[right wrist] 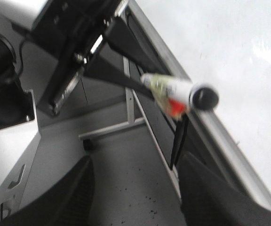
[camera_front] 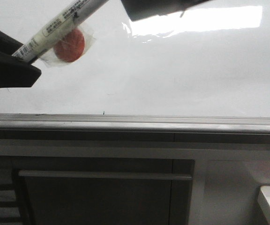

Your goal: Write number 0 on whiteboard

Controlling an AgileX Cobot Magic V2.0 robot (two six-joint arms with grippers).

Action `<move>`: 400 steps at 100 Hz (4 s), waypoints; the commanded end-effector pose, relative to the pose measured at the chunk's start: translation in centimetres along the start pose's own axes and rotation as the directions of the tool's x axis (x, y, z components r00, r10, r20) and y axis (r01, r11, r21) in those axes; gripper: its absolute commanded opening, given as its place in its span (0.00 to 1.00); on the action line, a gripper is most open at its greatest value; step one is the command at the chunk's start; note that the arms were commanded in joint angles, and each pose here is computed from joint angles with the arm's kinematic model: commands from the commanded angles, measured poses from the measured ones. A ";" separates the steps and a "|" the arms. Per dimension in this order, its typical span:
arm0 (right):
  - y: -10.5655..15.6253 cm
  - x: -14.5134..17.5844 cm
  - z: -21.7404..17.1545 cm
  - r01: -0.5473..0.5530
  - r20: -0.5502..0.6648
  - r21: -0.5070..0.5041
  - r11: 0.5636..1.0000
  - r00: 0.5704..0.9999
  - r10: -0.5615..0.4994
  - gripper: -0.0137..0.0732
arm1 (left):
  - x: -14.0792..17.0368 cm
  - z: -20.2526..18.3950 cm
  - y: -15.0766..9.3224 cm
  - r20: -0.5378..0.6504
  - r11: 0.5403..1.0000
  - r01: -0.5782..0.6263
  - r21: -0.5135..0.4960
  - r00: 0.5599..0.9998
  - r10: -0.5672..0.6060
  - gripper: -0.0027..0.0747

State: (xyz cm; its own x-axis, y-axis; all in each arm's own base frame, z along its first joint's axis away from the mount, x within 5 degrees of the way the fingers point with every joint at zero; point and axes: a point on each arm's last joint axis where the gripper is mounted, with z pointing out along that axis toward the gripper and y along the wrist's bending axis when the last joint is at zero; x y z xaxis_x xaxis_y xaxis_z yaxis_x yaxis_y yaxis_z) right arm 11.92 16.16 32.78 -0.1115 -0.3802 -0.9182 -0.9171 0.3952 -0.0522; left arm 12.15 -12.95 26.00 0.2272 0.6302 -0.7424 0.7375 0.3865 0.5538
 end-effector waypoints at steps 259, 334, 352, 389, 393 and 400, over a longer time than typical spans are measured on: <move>-5.6 -3.3 5.7 -0.062 0.094 0.281 0.958 0.995 0.037 0.08 | -0.9 -13.0 3.9 0.357 0.807 0.359 -0.469 0.913 -0.199 0.01; -8.8 -3.8 7.0 -0.106 0.084 0.337 0.936 0.993 0.082 0.08 | -1.4 -12.5 4.1 0.391 0.812 0.367 -0.453 0.901 -0.189 0.01; -10.3 -4.2 7.3 -0.117 0.091 0.370 0.922 0.992 0.090 0.08 | -1.4 -12.6 4.1 0.398 0.813 0.367 -0.452 0.899 -0.184 0.01; -12.8 -6.0 4.7 -0.140 0.150 0.430 0.892 0.985 0.082 0.08 | -1.4 -12.6 4.1 0.398 0.813 0.367 -0.452 0.899 -0.184 0.01; -12.8 -5.9 4.4 -0.141 0.144 0.422 0.896 0.986 0.087 0.08 | -1.4 -12.6 4.1 0.398 0.813 0.367 -0.452 0.899 -0.184 0.01; -12.8 -5.7 4.1 -0.146 0.129 0.401 0.904 0.986 0.102 0.10 | -1.4 -12.6 4.1 0.398 0.813 0.367 -0.452 0.899 -0.184 0.01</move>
State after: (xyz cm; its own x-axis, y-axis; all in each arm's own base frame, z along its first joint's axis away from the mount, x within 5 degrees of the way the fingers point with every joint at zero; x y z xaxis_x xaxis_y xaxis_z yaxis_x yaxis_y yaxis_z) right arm 25.74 18.08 34.62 -0.2151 -0.2795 -0.9357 -0.7060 0.7065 -0.0488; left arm 7.10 -3.51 32.57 0.2520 0.2887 -0.9237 0.3841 0.8462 0.3693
